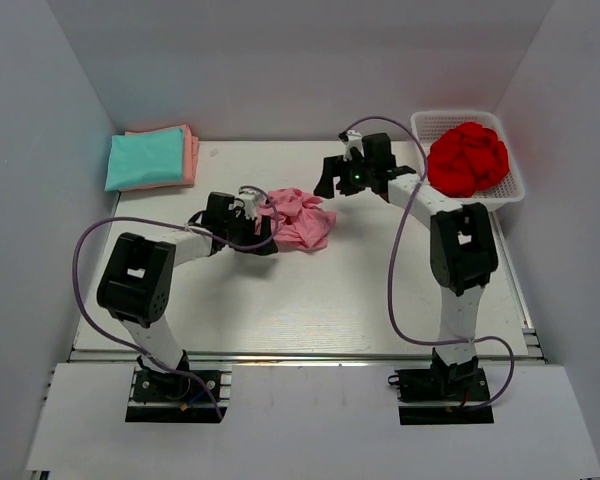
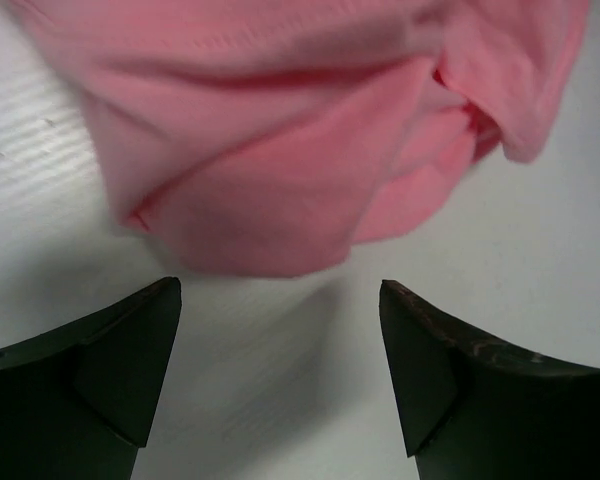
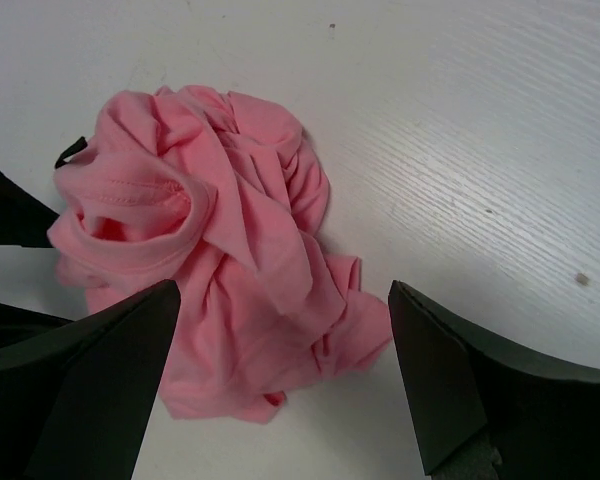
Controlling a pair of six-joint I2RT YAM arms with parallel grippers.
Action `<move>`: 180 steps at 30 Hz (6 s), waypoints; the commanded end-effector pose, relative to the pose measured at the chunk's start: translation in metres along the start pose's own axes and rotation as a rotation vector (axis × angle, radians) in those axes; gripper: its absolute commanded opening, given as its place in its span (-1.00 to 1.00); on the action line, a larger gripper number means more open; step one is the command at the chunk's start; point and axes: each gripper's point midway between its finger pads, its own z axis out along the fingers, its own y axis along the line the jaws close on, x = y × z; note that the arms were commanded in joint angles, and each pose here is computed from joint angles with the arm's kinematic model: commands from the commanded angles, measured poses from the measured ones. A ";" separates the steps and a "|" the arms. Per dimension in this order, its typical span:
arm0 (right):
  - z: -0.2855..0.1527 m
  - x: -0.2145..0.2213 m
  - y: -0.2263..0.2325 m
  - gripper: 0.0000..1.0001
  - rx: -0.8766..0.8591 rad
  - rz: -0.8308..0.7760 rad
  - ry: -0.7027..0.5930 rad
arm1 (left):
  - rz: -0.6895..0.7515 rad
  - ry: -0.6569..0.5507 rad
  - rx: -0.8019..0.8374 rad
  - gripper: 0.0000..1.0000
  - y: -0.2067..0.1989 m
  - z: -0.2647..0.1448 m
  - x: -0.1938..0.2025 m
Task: Fold and stack the t-shirts
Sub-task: Flatten out the tshirt
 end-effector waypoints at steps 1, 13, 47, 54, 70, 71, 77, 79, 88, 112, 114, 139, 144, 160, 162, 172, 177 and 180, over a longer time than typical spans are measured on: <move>0.018 -0.010 0.003 0.81 0.033 -0.081 0.010 | -0.015 -0.025 -0.095 0.79 0.015 0.001 -0.019; 0.063 0.007 0.013 -0.41 -0.010 -0.119 0.051 | -0.052 -0.057 0.011 -0.59 0.004 0.024 -0.045; -0.293 -0.198 0.126 -1.00 0.325 -0.320 -0.885 | 0.217 -0.994 -0.397 -1.00 -0.088 -0.333 -0.226; -0.366 -0.203 0.194 -1.00 0.153 -0.444 -1.015 | 0.427 -1.103 -0.146 -1.00 -0.174 -0.396 -0.223; -0.299 -0.162 0.084 -1.00 0.510 -0.177 -0.830 | 0.229 -0.778 -0.202 -1.00 -0.092 -0.253 -0.224; -0.279 -0.153 0.058 -1.00 0.596 -0.139 -0.776 | 0.210 -0.722 -0.211 -0.92 -0.079 -0.230 -0.221; -0.158 -0.073 -0.034 -1.00 0.718 -0.005 -0.373 | 0.081 -0.393 -0.258 0.99 -0.008 -0.104 -0.168; -0.130 -0.043 -0.058 -1.00 0.759 0.028 -0.243 | 0.056 -0.334 -0.284 0.99 0.005 -0.088 -0.156; -0.096 -0.019 -0.086 0.46 0.798 0.053 -0.075 | 0.023 -0.276 -0.257 0.99 -0.010 -0.099 -0.110; -0.099 0.025 -0.105 0.76 0.816 0.197 -0.034 | -0.455 -0.071 -0.455 0.32 0.016 -0.119 0.090; -0.098 0.028 -0.105 0.74 0.809 0.203 -0.027 | -0.457 -0.065 -0.457 0.15 0.018 -0.114 0.090; -0.107 0.048 -0.100 0.71 0.731 0.268 -0.017 | -0.303 -0.366 -0.387 -1.00 0.000 -0.150 0.017; -0.105 0.050 -0.107 0.65 0.729 0.291 -0.009 | -0.274 -0.403 -0.378 -1.00 -0.005 -0.159 0.005; -0.079 0.083 -0.161 0.45 0.791 0.455 0.054 | -0.293 -0.369 -0.387 -1.00 -0.001 -0.152 0.014; -0.067 0.081 -0.164 0.37 0.774 0.460 0.058 | -0.293 -0.369 -0.387 -1.00 -0.001 -0.152 0.014; -0.069 0.045 -0.146 -1.00 0.689 0.437 -0.052 | -0.270 -0.490 -0.415 -1.00 -0.005 -0.181 -0.024; -0.122 -0.039 -0.102 -1.00 0.604 0.319 -0.318 | -0.202 -0.636 -0.421 -1.00 -0.020 -0.219 -0.077; -0.166 -0.079 -0.066 -1.00 0.550 0.254 -0.466 | -0.160 -0.758 -0.437 -1.00 -0.032 -0.255 -0.111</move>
